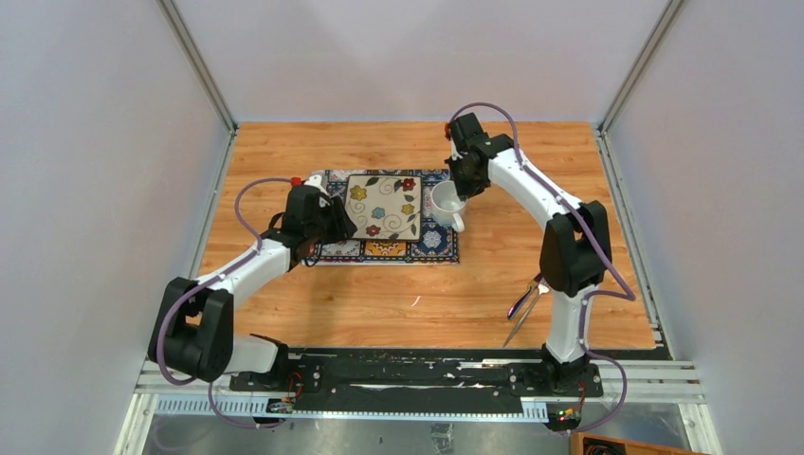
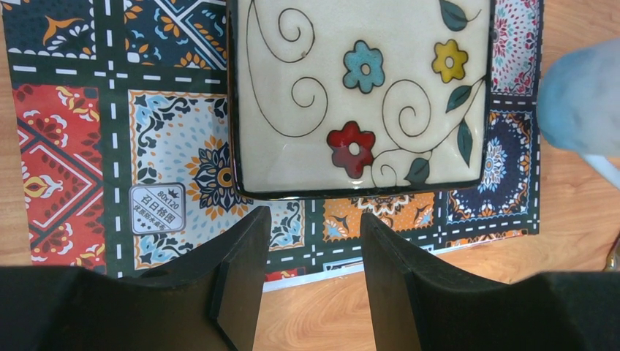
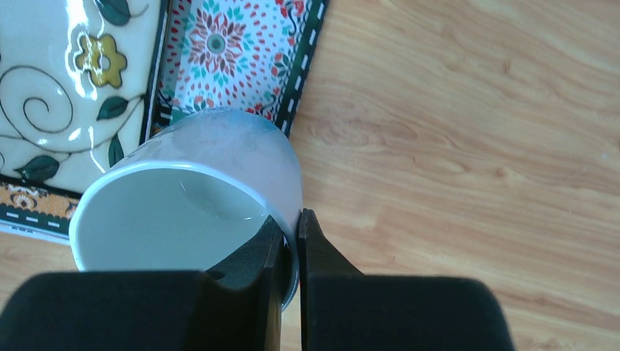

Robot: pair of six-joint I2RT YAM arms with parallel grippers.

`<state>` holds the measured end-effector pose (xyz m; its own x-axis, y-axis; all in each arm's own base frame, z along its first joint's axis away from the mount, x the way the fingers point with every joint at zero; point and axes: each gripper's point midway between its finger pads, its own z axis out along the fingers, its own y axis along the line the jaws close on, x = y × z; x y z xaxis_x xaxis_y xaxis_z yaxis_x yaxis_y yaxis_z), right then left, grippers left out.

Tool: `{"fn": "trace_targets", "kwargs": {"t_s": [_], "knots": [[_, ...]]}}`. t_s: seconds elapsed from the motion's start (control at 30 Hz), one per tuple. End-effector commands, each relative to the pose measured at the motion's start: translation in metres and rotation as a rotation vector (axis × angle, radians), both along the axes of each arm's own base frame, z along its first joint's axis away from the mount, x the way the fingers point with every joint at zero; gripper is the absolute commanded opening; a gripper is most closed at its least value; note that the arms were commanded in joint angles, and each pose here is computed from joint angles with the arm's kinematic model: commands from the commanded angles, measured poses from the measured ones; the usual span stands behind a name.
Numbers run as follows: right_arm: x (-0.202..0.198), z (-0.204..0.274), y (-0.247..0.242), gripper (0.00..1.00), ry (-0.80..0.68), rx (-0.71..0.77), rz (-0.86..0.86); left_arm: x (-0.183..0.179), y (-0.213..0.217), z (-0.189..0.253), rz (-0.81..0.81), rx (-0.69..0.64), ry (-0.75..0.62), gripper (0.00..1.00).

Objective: Set the dinner table for one person
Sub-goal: Place the cup on the napkin.

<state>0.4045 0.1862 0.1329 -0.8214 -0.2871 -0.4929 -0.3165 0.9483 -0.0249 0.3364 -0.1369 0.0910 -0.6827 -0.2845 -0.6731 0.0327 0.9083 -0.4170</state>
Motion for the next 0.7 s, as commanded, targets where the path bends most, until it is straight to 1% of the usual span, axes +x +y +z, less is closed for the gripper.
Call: {"fn": "trace_targets", "kwargs": {"t_s": [0.0, 0.33, 0.47, 0.53, 0.67], "knots": [[0.02, 0.007, 0.008, 0.0, -0.013, 0.005, 0.033, 0.004, -0.001, -0.007, -0.007, 0.029, 0.001, 0.54], [0.07, 0.018, 0.021, 0.0, -0.082, 0.053, 0.024, 0.005, 0.001, -0.015, -0.003, 0.044, 0.02, 0.54], [0.085, 0.02, 0.013, 0.0, -0.101, 0.056, 0.004, 0.005, 0.0, -0.015, -0.004, 0.043, 0.021, 0.54], [0.089, 0.018, 0.015, 0.0, -0.089, 0.089, 0.006, 0.005, 0.0, -0.013, -0.005, 0.036, 0.018, 0.54], [0.097, 0.013, 0.012, 0.0, -0.085, 0.1, -0.008, 0.004, -0.001, -0.011, -0.006, 0.033, 0.012, 0.54]]}}
